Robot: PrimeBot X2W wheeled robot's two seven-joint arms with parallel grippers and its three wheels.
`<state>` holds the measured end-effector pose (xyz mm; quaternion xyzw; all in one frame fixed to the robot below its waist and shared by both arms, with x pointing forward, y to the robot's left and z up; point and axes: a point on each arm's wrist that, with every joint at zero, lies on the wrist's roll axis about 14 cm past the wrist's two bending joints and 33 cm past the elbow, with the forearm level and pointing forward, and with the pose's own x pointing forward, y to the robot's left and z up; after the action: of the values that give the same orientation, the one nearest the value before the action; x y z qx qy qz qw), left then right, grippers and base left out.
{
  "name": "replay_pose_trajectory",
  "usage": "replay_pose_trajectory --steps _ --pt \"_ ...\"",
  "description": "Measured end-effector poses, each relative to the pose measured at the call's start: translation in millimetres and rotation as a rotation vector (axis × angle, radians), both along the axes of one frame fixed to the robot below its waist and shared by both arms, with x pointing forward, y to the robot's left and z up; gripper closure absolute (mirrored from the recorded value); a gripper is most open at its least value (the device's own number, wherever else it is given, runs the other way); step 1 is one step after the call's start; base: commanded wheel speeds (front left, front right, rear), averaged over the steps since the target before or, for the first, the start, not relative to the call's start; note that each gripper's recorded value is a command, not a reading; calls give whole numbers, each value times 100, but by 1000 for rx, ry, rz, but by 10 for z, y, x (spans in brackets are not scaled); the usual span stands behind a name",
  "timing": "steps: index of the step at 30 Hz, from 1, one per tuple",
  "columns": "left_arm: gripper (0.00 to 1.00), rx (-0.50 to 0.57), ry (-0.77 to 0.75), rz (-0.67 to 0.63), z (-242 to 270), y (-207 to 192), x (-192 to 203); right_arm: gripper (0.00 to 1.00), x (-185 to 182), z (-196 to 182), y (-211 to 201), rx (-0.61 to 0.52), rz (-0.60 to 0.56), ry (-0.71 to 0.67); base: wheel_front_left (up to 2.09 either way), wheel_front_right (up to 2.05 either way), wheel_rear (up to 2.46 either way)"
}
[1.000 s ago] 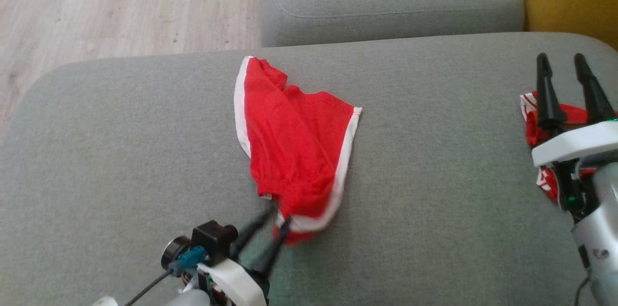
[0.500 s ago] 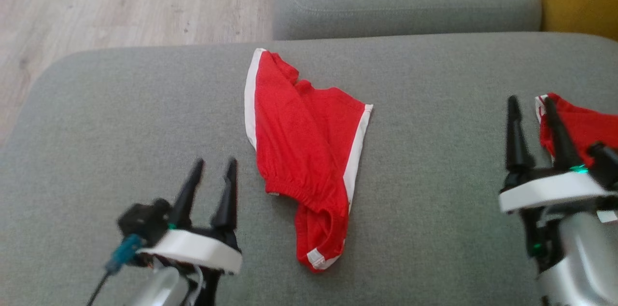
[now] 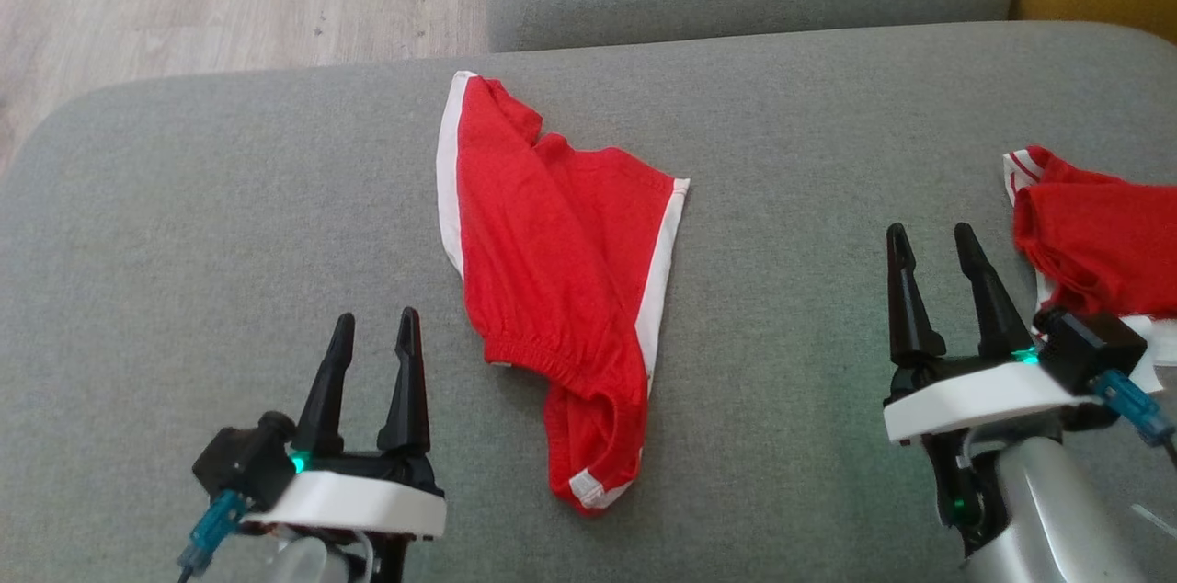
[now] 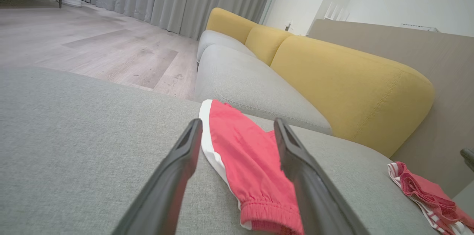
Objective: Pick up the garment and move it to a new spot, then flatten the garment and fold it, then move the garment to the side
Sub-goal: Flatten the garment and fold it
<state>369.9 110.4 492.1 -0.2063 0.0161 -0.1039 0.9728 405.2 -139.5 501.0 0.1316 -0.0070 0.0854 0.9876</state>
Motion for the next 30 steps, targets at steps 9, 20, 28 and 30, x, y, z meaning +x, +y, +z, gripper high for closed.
replay_pose_trajectory --steps 9,20,28,30 --pt "0 1 25 -9 -126 -41 -23 0 125 -248 232 -47 80 107 0 0 0" --pt "0 2 65 67 -266 200 56 0 821 -693 717 -187 240 362 0 0 0" --pt "0 11 113 141 -409 446 7 0 963 -1208 992 -168 293 589 0 0 0" --pt "0 16 118 159 -423 505 9 0 995 -1270 1075 -156 307 616 0 0 0"
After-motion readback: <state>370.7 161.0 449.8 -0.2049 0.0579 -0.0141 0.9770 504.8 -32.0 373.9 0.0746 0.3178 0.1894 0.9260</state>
